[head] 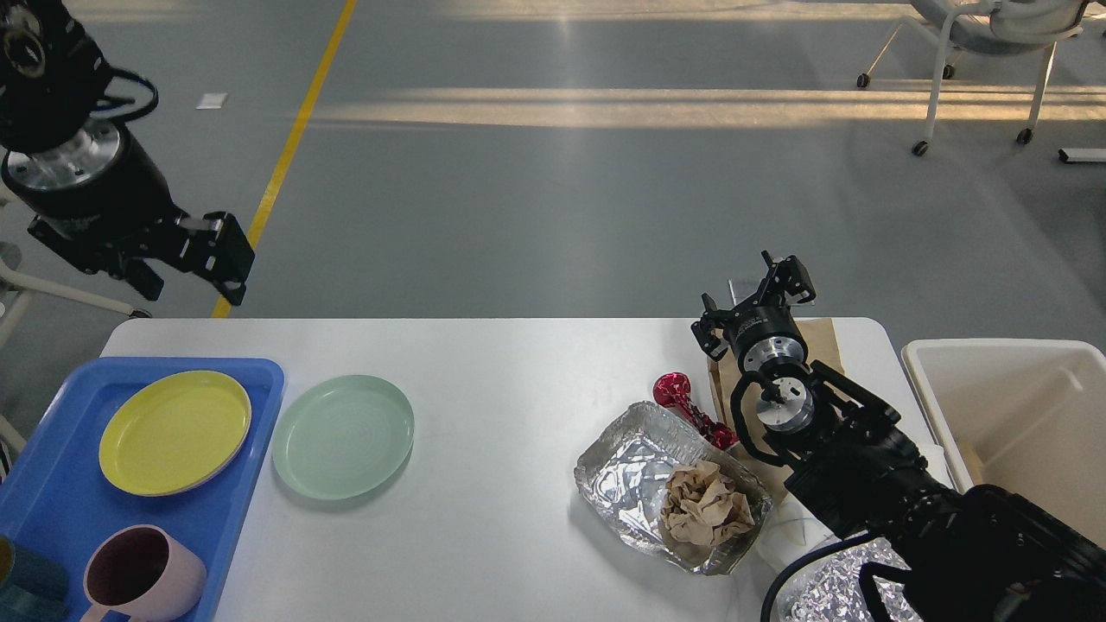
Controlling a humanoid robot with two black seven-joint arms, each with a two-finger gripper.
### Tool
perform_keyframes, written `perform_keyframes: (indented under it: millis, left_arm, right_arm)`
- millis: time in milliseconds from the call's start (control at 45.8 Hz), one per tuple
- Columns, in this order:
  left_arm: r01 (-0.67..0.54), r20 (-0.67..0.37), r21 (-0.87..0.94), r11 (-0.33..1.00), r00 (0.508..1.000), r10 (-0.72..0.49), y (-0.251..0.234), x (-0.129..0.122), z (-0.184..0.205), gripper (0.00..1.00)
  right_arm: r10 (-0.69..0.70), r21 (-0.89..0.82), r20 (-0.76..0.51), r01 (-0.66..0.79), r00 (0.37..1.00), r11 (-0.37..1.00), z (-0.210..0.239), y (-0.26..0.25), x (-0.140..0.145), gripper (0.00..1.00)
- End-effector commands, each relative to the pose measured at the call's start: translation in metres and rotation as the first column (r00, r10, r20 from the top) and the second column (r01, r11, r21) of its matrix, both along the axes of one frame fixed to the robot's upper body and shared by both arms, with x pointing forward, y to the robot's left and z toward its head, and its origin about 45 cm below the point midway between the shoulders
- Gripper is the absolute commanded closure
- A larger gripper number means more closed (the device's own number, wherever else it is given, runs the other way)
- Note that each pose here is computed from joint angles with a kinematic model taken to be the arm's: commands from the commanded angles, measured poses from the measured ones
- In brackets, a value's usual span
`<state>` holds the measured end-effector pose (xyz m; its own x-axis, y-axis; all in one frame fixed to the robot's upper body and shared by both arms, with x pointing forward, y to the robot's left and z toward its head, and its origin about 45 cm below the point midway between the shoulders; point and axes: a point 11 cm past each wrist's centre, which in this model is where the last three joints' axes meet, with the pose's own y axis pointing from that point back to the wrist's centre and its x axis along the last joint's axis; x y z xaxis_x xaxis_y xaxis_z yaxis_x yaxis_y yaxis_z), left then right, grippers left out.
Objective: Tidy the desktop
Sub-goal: 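Raise the left gripper and move it toward the green plate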
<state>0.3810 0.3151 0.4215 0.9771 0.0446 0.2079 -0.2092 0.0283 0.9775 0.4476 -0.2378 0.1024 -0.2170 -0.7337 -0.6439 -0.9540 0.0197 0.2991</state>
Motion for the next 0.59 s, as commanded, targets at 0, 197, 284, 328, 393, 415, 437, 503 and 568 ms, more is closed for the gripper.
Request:
perform_keyframes:
  millis: [0, 197, 284, 328, 393, 415, 437, 503, 568]
  left_arm:
    - [0.053, 0.147, -0.080, 0.995, 0.988, -0.041, -0.028, 0.003, 0.060, 0.25]
    - [0.123, 0.324, -0.128, 0.984, 0.943, -0.075, -0.055, -0.007, 0.135, 0.25]
    - [0.143, 0.366, -0.140, 0.980, 0.927, -0.083, -0.063, -0.012, 0.153, 0.25]
    - [0.145, 0.370, -0.146, 0.979, 0.925, -0.082, -0.064, -0.013, 0.155, 0.25]
    - [0.145, 0.362, -0.135, 0.980, 0.928, -0.088, -0.068, -0.011, 0.152, 0.25]
    - [0.146, 0.355, -0.126, 0.981, 0.930, -0.093, -0.069, -0.010, 0.150, 0.25]
    - [0.147, 0.349, -0.112, 0.983, 0.932, -0.100, -0.072, -0.009, 0.148, 0.25]
    - [0.140, 0.302, -0.093, 0.986, 0.947, -0.106, -0.076, -0.001, 0.128, 0.25]
    - [0.131, 0.248, -0.084, 0.988, 0.963, -0.107, -0.077, 0.009, 0.103, 0.26]
  right_arm:
    - [0.001, 0.000, 0.000, -0.001, 1.000, 1.000, 0.000, 0.000, 0.000, 0.00]
    - [0.001, 0.000, 0.000, -0.001, 1.000, 1.000, 0.000, 0.001, 0.000, 0.00]
    - [0.001, 0.000, 0.000, -0.001, 1.000, 1.000, 0.000, 0.001, 0.000, 0.00]
    - [0.002, 0.001, 0.000, -0.002, 1.000, 1.000, 0.000, 0.000, 0.000, 0.00]
    - [0.000, 0.001, -0.001, 0.000, 1.000, 1.000, 0.000, 0.000, 0.000, 0.00]
    - [0.001, 0.000, 0.000, -0.001, 1.000, 1.000, 0.000, 0.000, 0.000, 0.00]
    - [0.001, 0.000, 0.000, -0.001, 1.000, 1.000, 0.000, 0.000, 0.000, 0.00]
    - [0.000, -0.001, 0.001, 0.000, 1.000, 1.000, 0.000, 0.000, 0.000, 0.00]
    - [0.001, 0.000, 0.000, -0.001, 1.000, 1.000, 0.000, 0.000, 0.000, 0.00]
